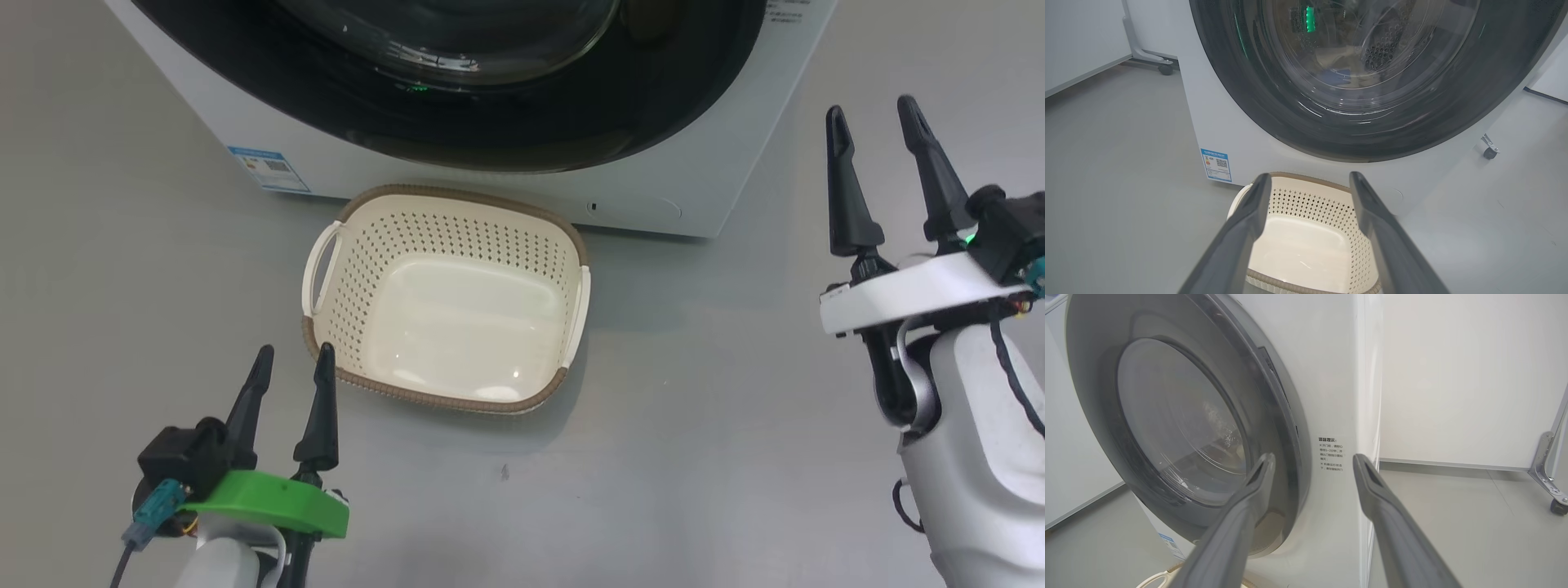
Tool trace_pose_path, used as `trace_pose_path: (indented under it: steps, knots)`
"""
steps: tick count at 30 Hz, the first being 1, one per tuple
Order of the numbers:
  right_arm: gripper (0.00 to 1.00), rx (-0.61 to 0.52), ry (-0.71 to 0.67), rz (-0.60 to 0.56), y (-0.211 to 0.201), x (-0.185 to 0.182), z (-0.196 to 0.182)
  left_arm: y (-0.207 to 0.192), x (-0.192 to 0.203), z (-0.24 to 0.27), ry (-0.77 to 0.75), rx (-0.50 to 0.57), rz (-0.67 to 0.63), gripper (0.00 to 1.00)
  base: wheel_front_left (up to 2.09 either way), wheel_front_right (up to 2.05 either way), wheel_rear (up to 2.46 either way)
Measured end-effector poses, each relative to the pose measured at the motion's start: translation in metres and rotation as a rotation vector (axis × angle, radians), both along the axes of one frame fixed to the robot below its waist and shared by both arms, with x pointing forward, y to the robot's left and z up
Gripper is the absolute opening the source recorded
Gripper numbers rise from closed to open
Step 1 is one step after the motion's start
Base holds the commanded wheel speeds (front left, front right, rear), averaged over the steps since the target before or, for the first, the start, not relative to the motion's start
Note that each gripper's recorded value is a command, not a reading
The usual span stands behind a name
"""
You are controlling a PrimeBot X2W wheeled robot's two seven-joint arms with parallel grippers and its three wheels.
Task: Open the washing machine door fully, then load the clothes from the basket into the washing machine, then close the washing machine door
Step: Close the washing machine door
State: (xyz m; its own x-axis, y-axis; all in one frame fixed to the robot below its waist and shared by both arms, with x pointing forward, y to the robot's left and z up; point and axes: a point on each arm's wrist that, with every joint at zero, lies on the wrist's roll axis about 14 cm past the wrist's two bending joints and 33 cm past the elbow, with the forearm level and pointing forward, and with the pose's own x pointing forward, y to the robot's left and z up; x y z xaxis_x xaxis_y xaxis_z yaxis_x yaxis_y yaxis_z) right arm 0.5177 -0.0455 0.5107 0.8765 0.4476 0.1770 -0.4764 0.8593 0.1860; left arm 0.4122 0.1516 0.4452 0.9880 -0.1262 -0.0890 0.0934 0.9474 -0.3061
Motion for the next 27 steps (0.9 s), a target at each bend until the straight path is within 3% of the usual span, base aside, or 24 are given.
trace_pose_path:
  steps: [12, 27]
  knots:
    - [1.0, 0.008, 0.115, -0.171, -0.059, -0.082, -0.016, 0.005, -0.038, 0.011, -0.017, -0.006, 0.028, 1.0, 0.0, 0.0, 0.0]
    - [1.0, -0.008, 0.088, -0.289, -0.101, -0.143, -0.003, -0.007, -0.065, 0.032, -0.087, 0.013, -0.008, 1.0, 0.0, 0.0, 0.0]
